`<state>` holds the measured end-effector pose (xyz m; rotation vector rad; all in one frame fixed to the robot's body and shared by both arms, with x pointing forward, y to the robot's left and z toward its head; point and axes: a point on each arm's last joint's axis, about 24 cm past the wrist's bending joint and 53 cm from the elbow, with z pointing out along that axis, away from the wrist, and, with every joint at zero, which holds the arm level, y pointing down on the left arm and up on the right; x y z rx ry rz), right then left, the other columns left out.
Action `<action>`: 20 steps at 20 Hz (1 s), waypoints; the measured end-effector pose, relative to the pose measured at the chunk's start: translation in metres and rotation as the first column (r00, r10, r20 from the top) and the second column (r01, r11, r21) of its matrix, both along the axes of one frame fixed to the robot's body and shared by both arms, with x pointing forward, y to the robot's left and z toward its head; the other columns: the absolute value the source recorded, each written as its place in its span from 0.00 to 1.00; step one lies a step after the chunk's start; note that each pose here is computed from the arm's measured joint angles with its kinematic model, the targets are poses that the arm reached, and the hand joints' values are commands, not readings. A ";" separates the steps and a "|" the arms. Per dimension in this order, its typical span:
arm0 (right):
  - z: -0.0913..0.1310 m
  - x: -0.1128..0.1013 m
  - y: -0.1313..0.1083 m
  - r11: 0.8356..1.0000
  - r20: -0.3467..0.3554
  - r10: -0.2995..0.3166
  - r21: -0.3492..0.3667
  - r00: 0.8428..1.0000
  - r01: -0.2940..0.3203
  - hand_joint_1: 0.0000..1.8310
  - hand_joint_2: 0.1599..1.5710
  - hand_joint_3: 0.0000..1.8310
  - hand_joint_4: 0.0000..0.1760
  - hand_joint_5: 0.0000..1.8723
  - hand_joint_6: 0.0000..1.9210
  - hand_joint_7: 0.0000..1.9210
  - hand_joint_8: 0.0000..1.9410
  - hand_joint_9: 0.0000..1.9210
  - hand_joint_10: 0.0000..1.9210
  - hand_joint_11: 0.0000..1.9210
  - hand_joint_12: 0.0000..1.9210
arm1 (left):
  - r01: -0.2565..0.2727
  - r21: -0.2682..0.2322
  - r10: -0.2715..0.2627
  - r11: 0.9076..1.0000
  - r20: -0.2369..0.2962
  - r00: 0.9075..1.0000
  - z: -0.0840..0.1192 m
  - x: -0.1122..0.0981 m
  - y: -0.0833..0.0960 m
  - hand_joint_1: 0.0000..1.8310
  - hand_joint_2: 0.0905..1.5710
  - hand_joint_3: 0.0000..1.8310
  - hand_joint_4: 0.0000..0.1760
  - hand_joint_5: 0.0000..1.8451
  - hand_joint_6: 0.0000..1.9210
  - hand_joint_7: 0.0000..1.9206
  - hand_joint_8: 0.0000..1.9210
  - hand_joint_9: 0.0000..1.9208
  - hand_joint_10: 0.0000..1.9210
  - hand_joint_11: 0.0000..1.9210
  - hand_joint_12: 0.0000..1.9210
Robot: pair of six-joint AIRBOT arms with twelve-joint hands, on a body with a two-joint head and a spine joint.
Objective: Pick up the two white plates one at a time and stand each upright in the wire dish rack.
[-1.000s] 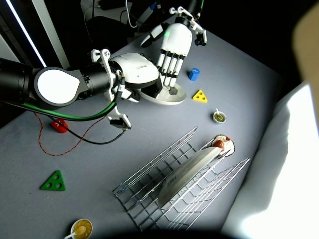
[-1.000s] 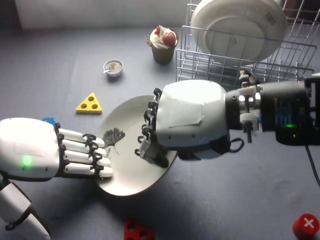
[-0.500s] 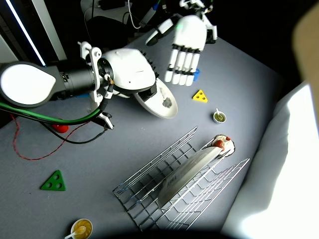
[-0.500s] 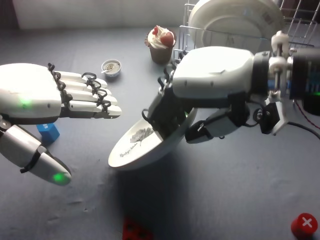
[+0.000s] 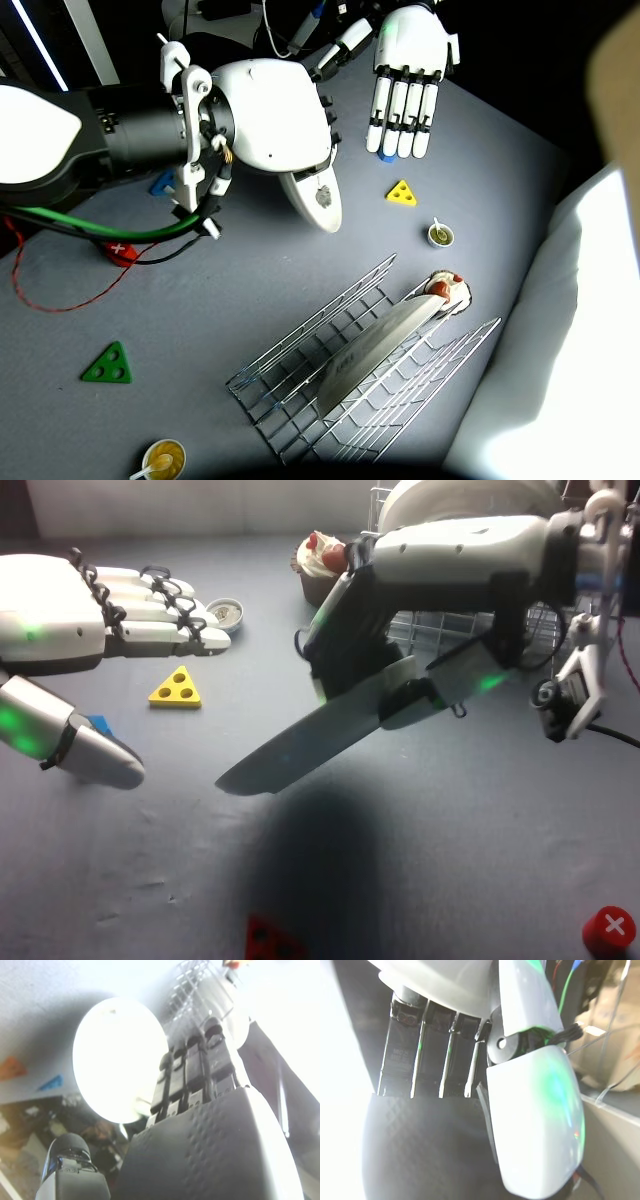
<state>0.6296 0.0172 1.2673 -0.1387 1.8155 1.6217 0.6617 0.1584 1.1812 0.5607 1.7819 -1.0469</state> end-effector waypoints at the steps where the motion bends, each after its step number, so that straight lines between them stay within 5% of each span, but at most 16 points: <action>1: 0.006 0.003 -0.007 1.000 -0.046 -0.011 0.024 0.999 0.012 0.82 0.63 0.00 0.00 0.52 0.47 0.58 0.26 0.57 0.40 0.56 0.65 | -0.021 0.010 0.021 1.000 0.001 1.000 -0.001 0.005 0.005 0.00 0.55 0.00 0.00 0.04 0.00 0.05 0.00 0.05 0.00 0.05 0.01; 8: 0.069 0.024 -0.051 0.987 -0.112 -0.087 0.124 0.990 0.101 0.82 0.62 0.00 0.00 0.50 0.49 0.59 0.28 0.58 0.38 0.56 0.65 | -0.057 0.048 0.056 0.997 0.003 0.998 -0.009 0.012 0.011 0.00 0.56 0.00 0.00 0.03 0.00 0.04 0.00 0.04 0.00 0.04 0.01; 14: 0.081 0.032 -0.062 0.980 -0.129 -0.135 0.130 0.982 0.151 0.82 0.63 0.00 0.00 0.51 0.48 0.59 0.26 0.58 0.39 0.55 0.68 | -0.060 0.057 0.060 0.997 0.004 0.998 -0.010 0.012 0.012 0.00 0.55 0.00 0.00 0.03 0.00 0.05 0.00 0.05 0.00 0.04 0.01; 20: 0.080 0.056 -0.092 0.958 -0.116 -0.250 0.116 0.961 0.263 0.81 0.64 0.00 0.00 0.50 0.49 0.54 0.31 0.57 0.41 0.51 0.74 | -0.056 0.071 0.056 0.996 -0.002 0.998 -0.016 0.011 0.013 0.00 0.56 0.00 0.00 0.03 0.00 0.04 0.00 0.04 0.00 0.04 0.01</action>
